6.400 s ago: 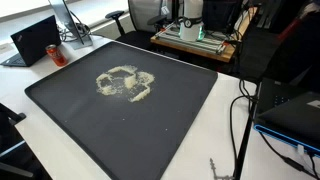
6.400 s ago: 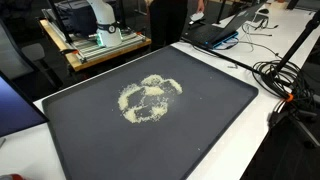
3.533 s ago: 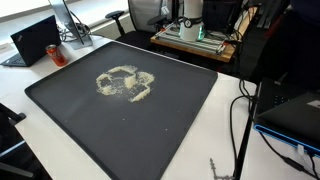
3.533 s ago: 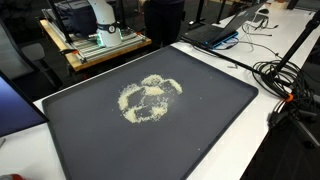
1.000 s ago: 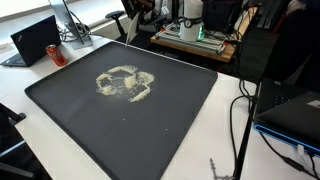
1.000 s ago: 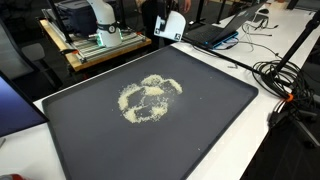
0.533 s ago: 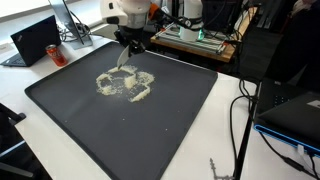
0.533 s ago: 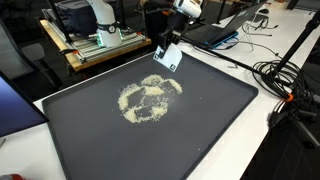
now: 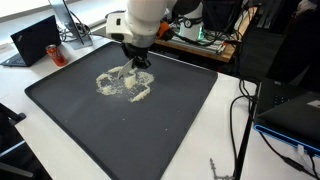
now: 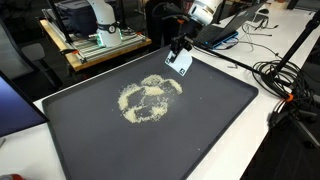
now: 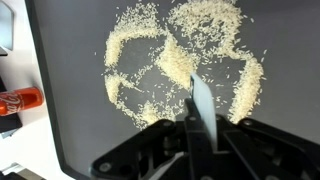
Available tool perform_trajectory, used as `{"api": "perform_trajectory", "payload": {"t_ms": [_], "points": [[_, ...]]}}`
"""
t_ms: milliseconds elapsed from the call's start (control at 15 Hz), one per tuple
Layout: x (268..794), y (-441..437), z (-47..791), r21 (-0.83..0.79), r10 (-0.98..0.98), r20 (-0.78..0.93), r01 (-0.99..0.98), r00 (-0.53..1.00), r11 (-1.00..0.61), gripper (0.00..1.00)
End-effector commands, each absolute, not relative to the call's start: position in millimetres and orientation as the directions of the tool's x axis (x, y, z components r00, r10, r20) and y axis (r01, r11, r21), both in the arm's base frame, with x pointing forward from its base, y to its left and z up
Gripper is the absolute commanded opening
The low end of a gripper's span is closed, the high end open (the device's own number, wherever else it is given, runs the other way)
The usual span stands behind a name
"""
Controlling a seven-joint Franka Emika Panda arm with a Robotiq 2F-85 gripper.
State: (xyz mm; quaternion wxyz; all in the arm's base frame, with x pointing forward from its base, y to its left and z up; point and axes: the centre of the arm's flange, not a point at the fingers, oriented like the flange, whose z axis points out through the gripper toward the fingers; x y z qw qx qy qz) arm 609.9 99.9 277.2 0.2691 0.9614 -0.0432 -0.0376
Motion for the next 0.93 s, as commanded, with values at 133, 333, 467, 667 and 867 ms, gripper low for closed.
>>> {"api": "perform_trajectory", "payload": {"t_ms": [133,333,467,667,867], "points": [[625.2,154.2,289.8,0.586,-0.116,0.035,-0.114,0.993,-0.802,0.01],[623.2,178.5,295.2,0.605,-0.063,0.053,-0.082,0.997,-0.792,0.01],[620.5,190.8,295.3,0.613,-0.033,0.052,-0.058,0.998,-0.788,0.01],[610.7,203.3,291.6,0.623,0.038,0.052,-0.002,0.998,-0.782,0.01],[606.2,207.3,291.9,0.642,0.090,0.074,0.021,0.993,-0.767,0.01]]}}
